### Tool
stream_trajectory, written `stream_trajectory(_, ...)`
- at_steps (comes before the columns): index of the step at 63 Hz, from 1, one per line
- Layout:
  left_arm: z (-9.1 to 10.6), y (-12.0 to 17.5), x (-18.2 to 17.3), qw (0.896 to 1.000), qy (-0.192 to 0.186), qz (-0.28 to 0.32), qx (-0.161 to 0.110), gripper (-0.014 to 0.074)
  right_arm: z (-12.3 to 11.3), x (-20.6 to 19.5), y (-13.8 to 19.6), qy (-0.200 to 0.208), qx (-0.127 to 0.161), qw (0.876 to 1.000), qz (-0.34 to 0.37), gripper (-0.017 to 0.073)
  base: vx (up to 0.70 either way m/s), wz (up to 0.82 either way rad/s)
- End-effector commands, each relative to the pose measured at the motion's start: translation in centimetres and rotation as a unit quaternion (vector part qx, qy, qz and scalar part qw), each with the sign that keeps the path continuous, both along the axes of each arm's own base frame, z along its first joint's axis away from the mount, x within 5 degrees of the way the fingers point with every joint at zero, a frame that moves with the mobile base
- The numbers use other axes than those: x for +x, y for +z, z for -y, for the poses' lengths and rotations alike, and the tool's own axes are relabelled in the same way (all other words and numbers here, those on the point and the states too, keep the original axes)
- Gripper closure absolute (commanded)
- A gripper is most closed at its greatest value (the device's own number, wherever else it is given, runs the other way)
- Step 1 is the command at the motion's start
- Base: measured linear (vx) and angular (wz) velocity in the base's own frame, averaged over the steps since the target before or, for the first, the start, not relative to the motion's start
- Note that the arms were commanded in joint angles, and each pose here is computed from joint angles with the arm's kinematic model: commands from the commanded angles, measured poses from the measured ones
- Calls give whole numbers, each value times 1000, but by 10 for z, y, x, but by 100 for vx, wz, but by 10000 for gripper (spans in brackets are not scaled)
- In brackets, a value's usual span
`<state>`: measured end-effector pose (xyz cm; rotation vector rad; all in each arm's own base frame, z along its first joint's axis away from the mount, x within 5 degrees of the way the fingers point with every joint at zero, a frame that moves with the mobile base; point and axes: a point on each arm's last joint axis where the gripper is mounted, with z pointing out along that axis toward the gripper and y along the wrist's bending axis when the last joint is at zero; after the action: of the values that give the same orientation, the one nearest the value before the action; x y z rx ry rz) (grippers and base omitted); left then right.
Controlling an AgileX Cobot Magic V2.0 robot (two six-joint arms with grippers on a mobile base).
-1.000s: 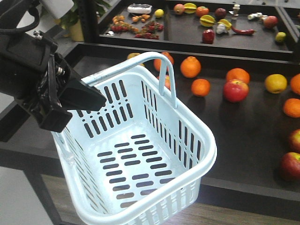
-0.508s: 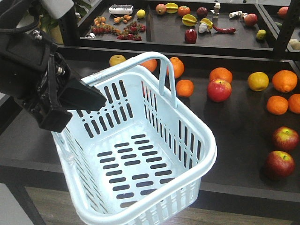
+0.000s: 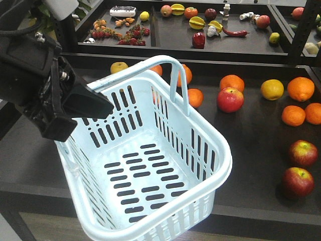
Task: Pick three apples into basket with both arms
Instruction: 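Drive the base up to the fruit table holding the basket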
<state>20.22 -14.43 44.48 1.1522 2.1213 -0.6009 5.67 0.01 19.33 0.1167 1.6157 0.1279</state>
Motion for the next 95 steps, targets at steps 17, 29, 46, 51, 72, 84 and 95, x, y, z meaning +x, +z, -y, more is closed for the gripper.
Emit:
stream_trajectory(17,0,21,-8,998,7,39,-52,599,0,0,3,2,-5,999,34,564,9,-4)
stream_trajectory(29,0,21,-8,998,7,39,-52,599,0,0,3,2,-5,999,34,564,11,-8)
stream_trajectory(46,0,21,-8,998,7,39,-52,599,0,0,3,2,-5,999,34,564,12,-12)
stream_trajectory(51,0,21,-8,998,7,39,-52,599,0,0,3,2,-5,999,34,564,11,-14)
stream_trajectory(72,0,21,-8,998,7,39,-52,599,0,0,3,2,-5,999,34,564,10,-11)
stream_trajectory(84,0,21,-8,998,7,39,-52,599,0,0,3,2,-5,999,34,564,9,-5)
stream_trajectory(95,0,21,-8,998,7,39,-52,599,0,0,3,2,-5,999,34,564,8,-2)
